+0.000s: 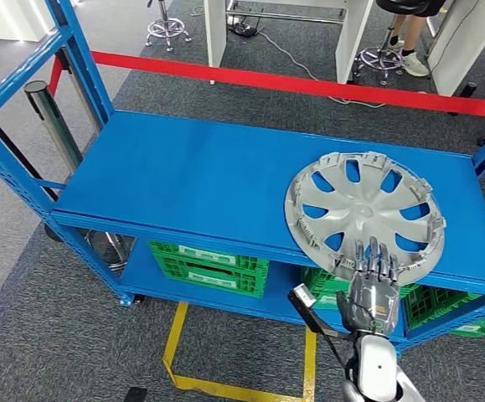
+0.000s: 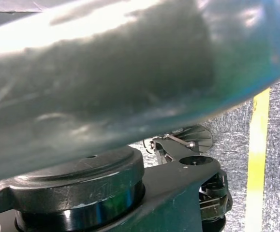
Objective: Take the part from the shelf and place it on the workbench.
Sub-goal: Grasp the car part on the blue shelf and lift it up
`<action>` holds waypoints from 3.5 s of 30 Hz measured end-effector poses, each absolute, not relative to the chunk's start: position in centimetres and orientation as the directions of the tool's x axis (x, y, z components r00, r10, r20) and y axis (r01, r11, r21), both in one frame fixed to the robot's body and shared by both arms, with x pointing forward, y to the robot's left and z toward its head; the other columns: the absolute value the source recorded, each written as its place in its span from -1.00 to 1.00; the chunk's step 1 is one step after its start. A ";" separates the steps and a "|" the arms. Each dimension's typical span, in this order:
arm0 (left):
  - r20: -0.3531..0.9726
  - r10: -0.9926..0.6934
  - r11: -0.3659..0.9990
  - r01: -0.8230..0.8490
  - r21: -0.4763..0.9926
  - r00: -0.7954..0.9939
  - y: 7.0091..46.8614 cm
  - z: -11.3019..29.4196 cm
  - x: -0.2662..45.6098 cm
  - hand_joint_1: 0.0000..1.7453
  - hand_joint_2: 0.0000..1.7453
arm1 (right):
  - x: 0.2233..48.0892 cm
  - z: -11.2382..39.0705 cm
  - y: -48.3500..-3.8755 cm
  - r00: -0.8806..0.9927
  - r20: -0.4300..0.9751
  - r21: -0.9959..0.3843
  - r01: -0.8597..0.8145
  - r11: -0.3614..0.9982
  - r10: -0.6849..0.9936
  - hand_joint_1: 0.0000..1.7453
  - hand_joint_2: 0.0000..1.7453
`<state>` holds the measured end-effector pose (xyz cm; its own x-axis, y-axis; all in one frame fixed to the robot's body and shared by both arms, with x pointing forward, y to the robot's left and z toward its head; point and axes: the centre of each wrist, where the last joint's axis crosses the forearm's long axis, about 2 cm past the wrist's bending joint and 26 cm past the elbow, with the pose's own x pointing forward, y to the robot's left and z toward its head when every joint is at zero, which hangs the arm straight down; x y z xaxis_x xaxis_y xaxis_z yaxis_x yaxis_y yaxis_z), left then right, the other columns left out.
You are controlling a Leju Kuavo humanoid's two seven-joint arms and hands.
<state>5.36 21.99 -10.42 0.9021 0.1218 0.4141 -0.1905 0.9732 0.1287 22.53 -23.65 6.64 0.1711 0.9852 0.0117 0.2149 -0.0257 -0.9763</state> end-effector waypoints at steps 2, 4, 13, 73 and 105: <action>0.414 0.122 0.973 -0.191 0.129 0.902 22.0 -10.4 5.4 -1.00 -1.00 | 22.6 6.5 -23.9 0.178 0.007 -0.978 0.209 -0.031 0.984 -1.00 1.00; 0.414 0.122 0.973 -0.190 0.129 0.902 22.0 -10.4 5.4 -1.00 -1.00 | 22.7 6.3 -24.0 0.185 0.004 -0.978 0.204 -0.034 0.983 -1.00 1.00; 0.412 0.132 0.971 -0.202 0.132 0.901 22.1 -10.4 5.4 -1.00 -1.00 | 23.2 5.8 -24.5 0.221 -0.007 -0.980 0.191 -0.050 0.975 -1.00 1.00; 0.423 0.151 0.962 -0.231 0.145 0.894 22.3 -10.4 5.5 -1.00 -1.00 | 25.6 4.5 -27.3 0.140 -0.057 -0.961 0.260 -0.092 0.989 -1.00 1.00; 0.415 0.152 0.962 -0.230 0.145 0.897 22.4 -10.4 5.8 -1.00 -1.00 | 25.7 4.5 -26.2 0.078 -0.078 -0.970 0.226 -0.094 0.994 -1.00 1.00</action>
<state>5.76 22.44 -10.42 0.8971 0.1519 0.4148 -0.2301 0.9623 0.1453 25.71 -26.18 4.48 0.0777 0.9939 -0.0779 0.2262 -0.0936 -0.9696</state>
